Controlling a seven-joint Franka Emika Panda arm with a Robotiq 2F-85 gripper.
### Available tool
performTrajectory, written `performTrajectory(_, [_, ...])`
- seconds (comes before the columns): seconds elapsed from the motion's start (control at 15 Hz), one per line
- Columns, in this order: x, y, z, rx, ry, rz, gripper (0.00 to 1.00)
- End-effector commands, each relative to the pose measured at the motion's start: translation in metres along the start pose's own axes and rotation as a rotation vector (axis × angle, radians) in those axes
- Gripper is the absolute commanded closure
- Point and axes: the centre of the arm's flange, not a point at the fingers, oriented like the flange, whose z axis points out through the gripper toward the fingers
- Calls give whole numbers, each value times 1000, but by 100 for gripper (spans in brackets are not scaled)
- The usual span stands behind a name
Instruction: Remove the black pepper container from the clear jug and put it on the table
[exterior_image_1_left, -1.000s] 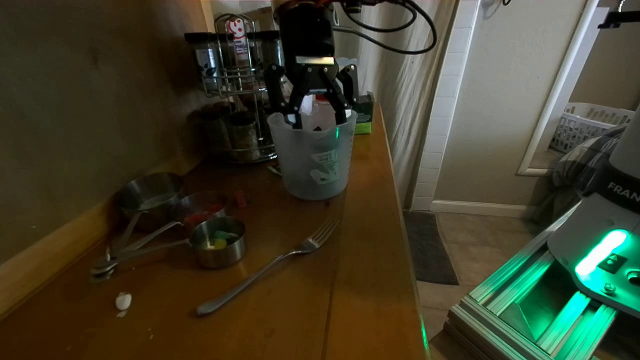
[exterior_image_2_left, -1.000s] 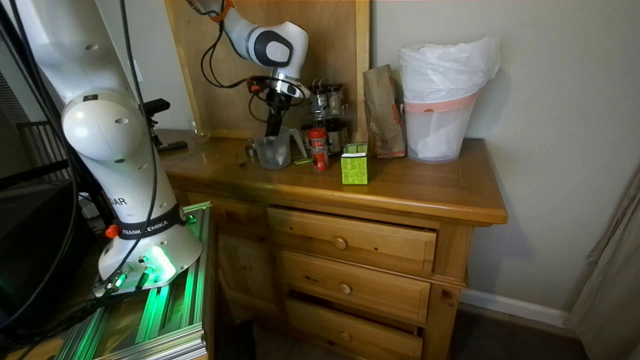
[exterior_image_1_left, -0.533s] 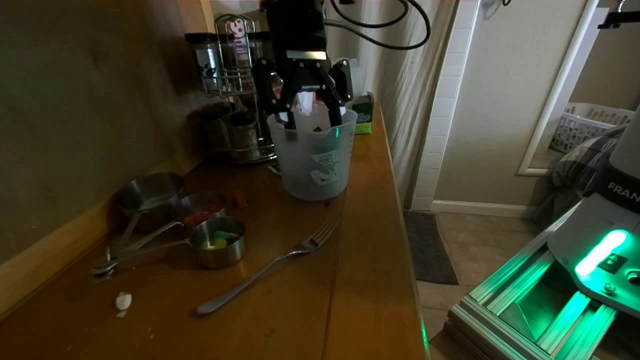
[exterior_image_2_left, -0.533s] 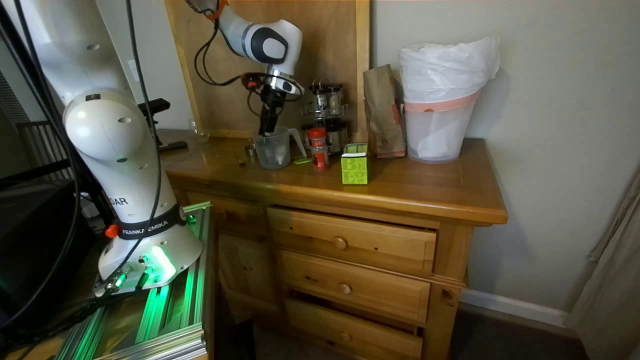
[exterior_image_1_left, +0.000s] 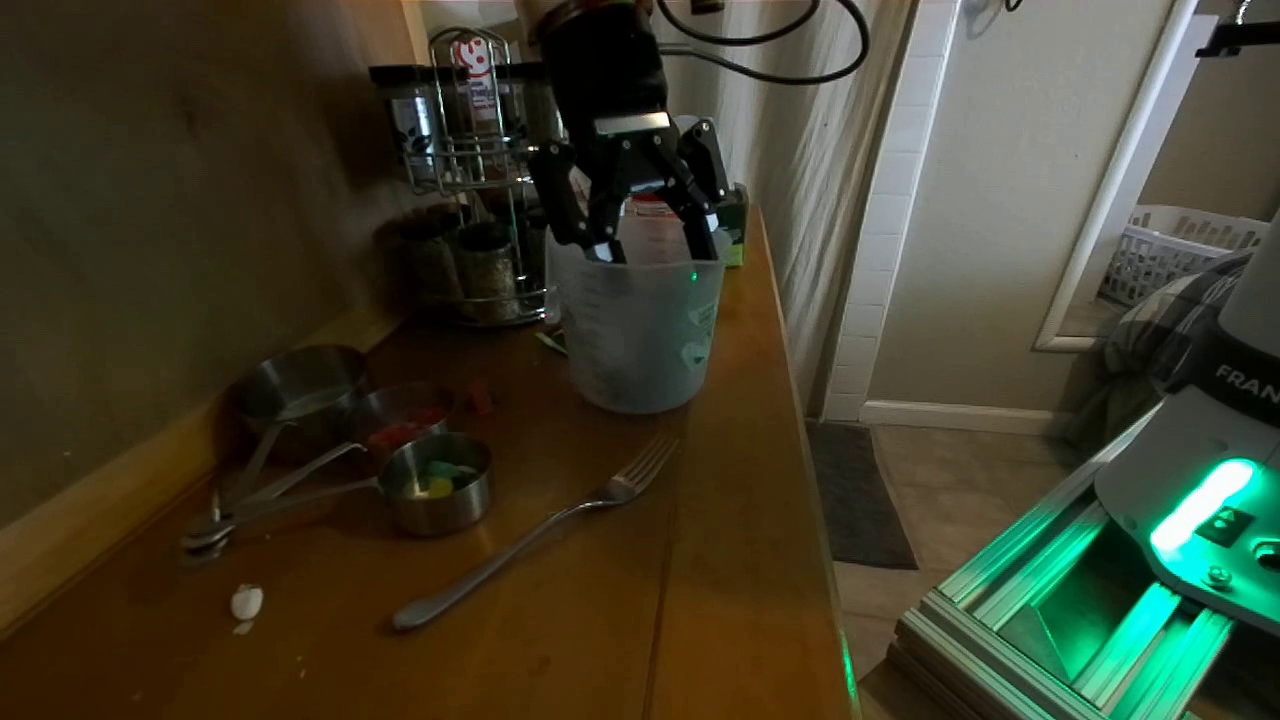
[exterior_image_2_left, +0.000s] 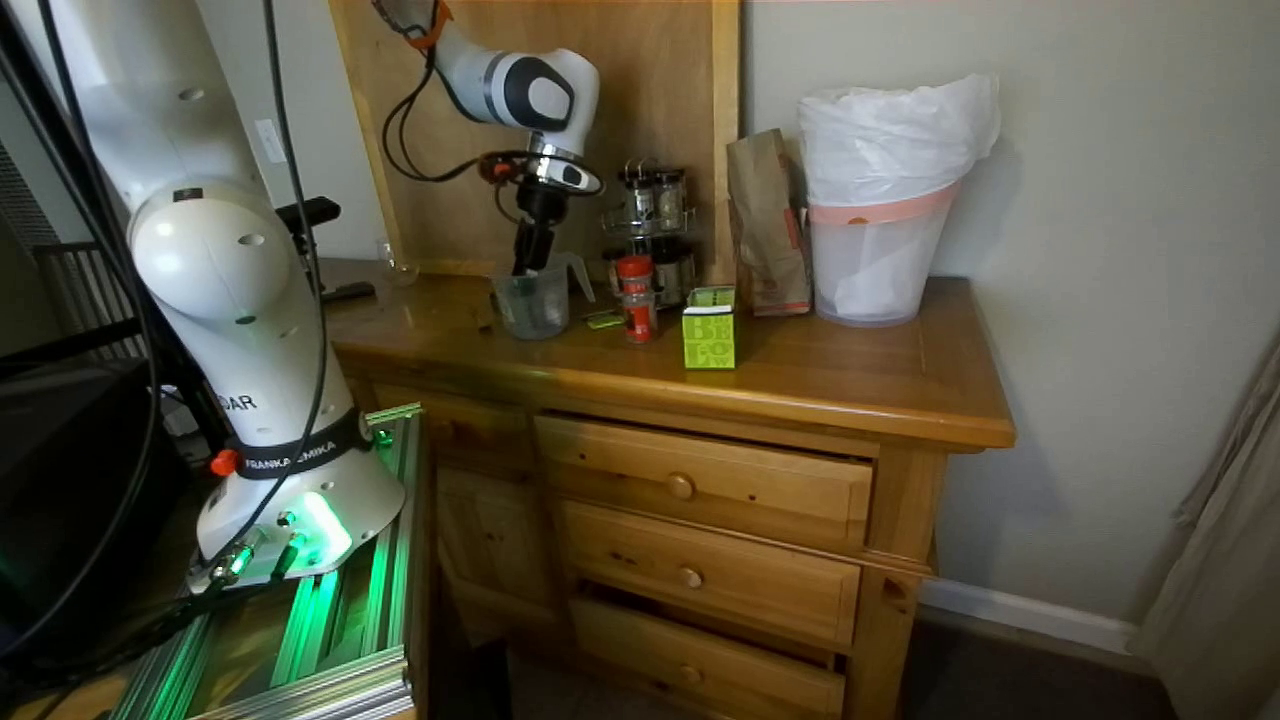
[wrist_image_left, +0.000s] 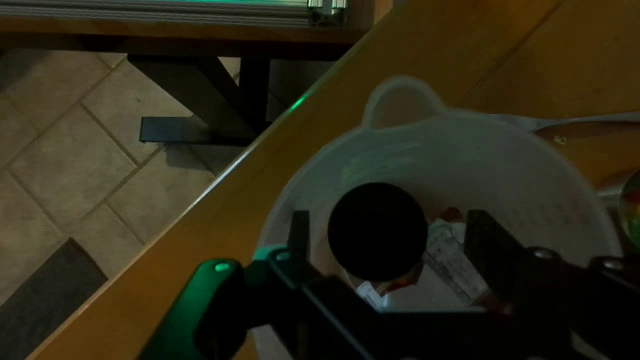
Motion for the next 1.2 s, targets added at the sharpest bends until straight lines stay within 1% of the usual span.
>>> performTrajectory(0.0, [12,-4,2,-41,2,-19,26])
performTrajectory(0.07, [14,-4,3,-43,2,-36,35])
performTrajectory(0.13, [15,-4,4,-44,-1,-41,47])
performTrajectory(0.27, [15,-6,3,-39,-8,-51,64])
performTrajectory(0.33, [14,-8,-1,-36,-8,-50,70])
performTrajectory(0.4, [14,-10,-5,-33,-5,-49,74])
performTrajectory(0.67, [9,-21,-22,-34,22,-62,74])
performTrajectory(1.13, [-9,-43,-52,-96,66,-116,74])
